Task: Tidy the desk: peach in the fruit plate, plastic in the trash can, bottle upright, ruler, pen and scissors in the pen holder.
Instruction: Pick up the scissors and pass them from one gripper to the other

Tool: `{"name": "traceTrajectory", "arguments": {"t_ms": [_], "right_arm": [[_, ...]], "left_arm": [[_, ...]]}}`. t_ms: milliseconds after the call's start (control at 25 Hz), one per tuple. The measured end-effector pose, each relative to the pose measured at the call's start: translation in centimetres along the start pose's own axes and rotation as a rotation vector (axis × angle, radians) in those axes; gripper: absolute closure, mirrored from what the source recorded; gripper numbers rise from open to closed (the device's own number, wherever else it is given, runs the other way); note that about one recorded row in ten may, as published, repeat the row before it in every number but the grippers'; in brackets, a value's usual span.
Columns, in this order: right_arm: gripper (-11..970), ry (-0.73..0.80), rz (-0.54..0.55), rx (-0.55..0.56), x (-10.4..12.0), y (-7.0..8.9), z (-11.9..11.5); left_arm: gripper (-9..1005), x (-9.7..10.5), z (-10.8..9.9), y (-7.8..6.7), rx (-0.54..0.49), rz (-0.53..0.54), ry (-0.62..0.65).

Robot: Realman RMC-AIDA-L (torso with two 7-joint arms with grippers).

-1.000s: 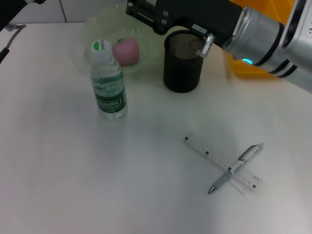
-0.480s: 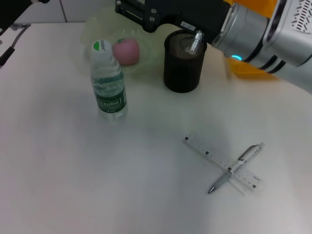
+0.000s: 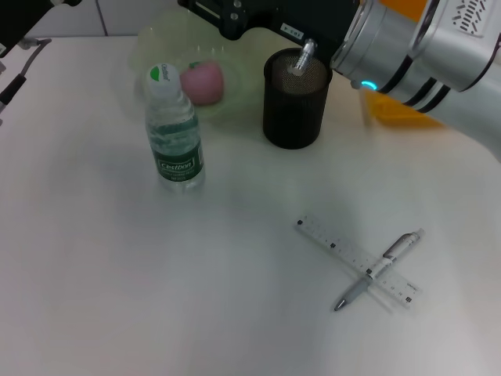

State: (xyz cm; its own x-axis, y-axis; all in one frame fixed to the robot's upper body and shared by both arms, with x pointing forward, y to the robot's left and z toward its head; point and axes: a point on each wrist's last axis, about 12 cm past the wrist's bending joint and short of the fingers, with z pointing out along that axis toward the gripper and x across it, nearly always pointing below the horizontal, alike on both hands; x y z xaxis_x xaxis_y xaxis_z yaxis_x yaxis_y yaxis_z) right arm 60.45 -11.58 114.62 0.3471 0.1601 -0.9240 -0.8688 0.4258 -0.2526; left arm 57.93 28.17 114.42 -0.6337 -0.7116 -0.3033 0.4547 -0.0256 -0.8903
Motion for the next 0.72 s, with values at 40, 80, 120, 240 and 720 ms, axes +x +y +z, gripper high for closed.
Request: {"name": "traceTrajectory", "arguments": {"t_ms": [40,80,120,240,720], "right_arm": [[453,0.001,0.001,0.0,0.01,0.01,0.02],[457,0.001,0.001,0.0,0.01,0.0,0.05],[462,0.002,0.0,-0.001,0.02,0.0,0.07],[509,0.008,-0.002,-0.003,0.06,-0.01,0.15],[823,0.011,-0.021,-0.015,0.02,0.06,0.47]], "left_arm": [[782,-0.01,0.0,0.0,0.0,0.0,-0.001],[782,-0.01,0.0,0.0,0.0,0.0,-0.001],[782,-0.01,0.0,0.0,0.0,0.0,-0.001],[782,-0.01,0.0,-0.01,0.001,0.0,-0.001],[782,0.13,-0.02,0.13,0.001,-0.004,-0.004]]}}
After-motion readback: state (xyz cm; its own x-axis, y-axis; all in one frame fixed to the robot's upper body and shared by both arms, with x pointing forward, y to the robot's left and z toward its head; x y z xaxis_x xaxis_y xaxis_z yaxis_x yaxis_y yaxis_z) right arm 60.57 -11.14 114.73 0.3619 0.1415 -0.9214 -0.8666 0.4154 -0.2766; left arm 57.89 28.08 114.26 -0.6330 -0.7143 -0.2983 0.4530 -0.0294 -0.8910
